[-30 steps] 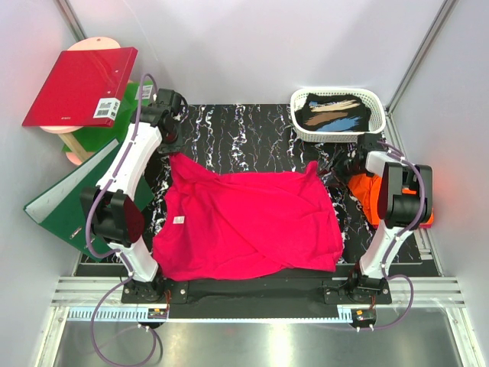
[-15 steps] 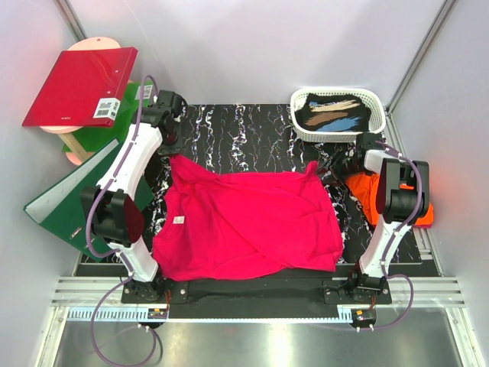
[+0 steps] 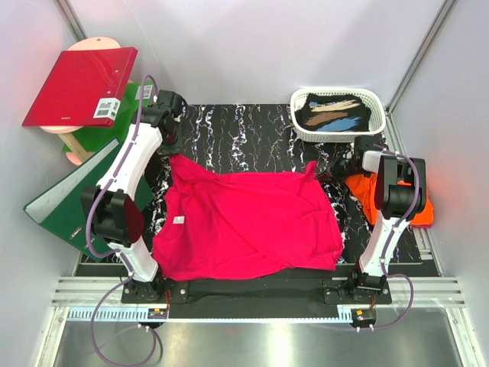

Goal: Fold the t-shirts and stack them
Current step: Flatten out the tshirt

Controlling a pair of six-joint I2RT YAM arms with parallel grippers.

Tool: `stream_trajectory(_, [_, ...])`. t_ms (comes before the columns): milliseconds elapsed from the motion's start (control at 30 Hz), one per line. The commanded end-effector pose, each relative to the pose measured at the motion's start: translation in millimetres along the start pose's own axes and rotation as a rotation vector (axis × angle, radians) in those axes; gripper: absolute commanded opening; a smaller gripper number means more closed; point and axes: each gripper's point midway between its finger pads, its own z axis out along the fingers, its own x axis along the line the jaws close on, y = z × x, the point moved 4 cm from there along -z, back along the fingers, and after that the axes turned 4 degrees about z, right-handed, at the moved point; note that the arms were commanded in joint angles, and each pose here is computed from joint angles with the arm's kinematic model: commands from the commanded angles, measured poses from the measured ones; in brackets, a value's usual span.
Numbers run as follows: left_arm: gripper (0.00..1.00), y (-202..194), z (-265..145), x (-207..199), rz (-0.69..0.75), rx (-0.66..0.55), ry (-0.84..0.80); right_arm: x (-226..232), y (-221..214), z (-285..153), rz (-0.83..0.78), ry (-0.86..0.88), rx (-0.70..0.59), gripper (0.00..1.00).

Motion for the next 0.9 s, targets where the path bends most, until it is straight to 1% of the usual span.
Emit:
stream_trajectory(0, [0.00,8.9,-8.8,6.5,-0.007,-0.062,0.019,18.9,7.4,-7.9,-0.060,0.066,-0.021,0.00])
stream_trajectory(167, [0.00,10.9,-9.4,6.7,-0.016,-0.068,0.019,36.4,10.9,-31.1,-0.116,0.056,-0.083,0.00])
stream_trajectory(233, [0.00,12.5,-10.5,6.5,-0.018,-0.073,0.018,36.0,15.8,-40.0,-0.123,-0.004,-0.131,0.00])
stream_trajectory(267, [0.00,12.9,-10.3,6.8,-0.018,-0.073,0.021,41.8,20.8,-48.2,-0.154,-0.018,-0.165,0.00])
stream_trajectory(300, [0.00,12.9,-9.7,6.7,-0.018,-0.072,0.022,35.1,24.2,-52.4,-0.150,-0.086,-0.195,0.01])
stream_trajectory(400, [0.00,13.2,-9.7,6.8,-0.015,-0.073,0.021,28.1,36.2,-65.9,-0.192,-0.202,-0.282,0.04])
stream_trajectory(467, [0.00,12.3,-10.7,7.5,-0.012,-0.074,0.023,30.1,39.8,-77.9,-0.224,-0.231,-0.337,0.04])
stream_trajectory(533, [0.00,10.6,-11.2,8.0,-0.008,-0.075,0.025,38.0,39.8,-89.4,-0.253,-0.220,-0.372,0.03])
stream_trajectory(633, [0.00,8.1,-12.2,11.3,-0.006,-0.074,0.039,43.8,37.9,-96.6,-0.266,-0.200,-0.393,0.02])
stream_trajectory(700, [0.00,7.2,-11.9,11.2,-0.006,-0.074,0.037,44.2,35.9,-94.3,-0.262,-0.188,-0.376,0.03])
stream_trajectory(767, [0.00,8.1,-12.0,12.0,-0.005,-0.076,0.043,42.6,33.8,-91.9,-0.260,-0.183,-0.362,0.01])
stream_trajectory(867, [0.00,10.2,-15.3,12.6,-0.012,-0.087,0.044,41.9,34.6,-99.8,-0.264,-0.207,-0.402,0.01])
